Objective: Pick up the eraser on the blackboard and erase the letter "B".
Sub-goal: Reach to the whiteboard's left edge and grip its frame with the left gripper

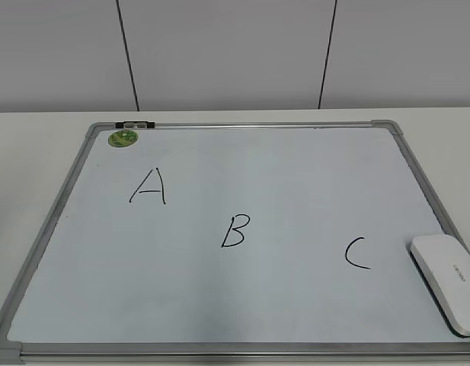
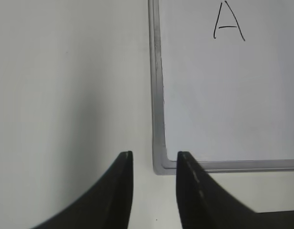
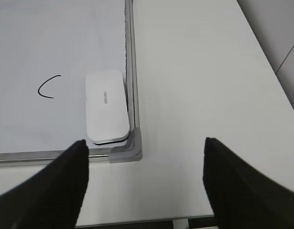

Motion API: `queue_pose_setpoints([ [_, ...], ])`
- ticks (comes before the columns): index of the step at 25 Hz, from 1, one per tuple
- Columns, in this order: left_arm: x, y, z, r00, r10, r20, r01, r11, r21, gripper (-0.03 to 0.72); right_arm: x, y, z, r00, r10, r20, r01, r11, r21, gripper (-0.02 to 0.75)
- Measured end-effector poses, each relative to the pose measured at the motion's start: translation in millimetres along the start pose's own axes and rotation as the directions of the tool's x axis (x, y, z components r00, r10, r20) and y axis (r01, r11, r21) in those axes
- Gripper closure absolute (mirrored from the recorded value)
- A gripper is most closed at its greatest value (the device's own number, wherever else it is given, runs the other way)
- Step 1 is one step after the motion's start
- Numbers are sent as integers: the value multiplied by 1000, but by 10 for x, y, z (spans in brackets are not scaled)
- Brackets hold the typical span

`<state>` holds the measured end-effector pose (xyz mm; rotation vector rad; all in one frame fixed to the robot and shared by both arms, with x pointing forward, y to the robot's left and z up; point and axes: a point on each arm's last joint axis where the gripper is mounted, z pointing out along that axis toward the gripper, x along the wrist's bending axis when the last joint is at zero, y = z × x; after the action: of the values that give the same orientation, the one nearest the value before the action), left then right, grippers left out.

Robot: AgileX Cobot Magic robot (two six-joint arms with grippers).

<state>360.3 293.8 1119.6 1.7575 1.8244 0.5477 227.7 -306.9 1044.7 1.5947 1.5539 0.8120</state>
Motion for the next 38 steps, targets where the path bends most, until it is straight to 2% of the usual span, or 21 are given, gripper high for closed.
queue_pose_setpoints([
  [14,-6,734,757,1000,-18,-12,20,976,219,447,0,0,0,1000,0,0,0,1000,0,184],
  [24,-96,837,1451,1000,8,3,-9,944,330,447,0,0,0,1000,0,0,0,1000,0,184],
  [26,-91,815,1638,1000,6,-2,-5,929,369,444,0,0,0,1000,0,0,0,1000,0,184],
  [30,-69,762,1993,1000,3,-12,3,895,446,417,0,0,0,1000,0,0,0,1000,0,184],
  [33,-92,804,2191,1000,8,-11,-2,880,474,368,0,0,0,1000,0,0,0,1000,0,184],
  [38,-133,1036,2479,1000,24,-8,-18,887,462,305,-1,0,0,1000,-1,1,1,1000,0,184],
])
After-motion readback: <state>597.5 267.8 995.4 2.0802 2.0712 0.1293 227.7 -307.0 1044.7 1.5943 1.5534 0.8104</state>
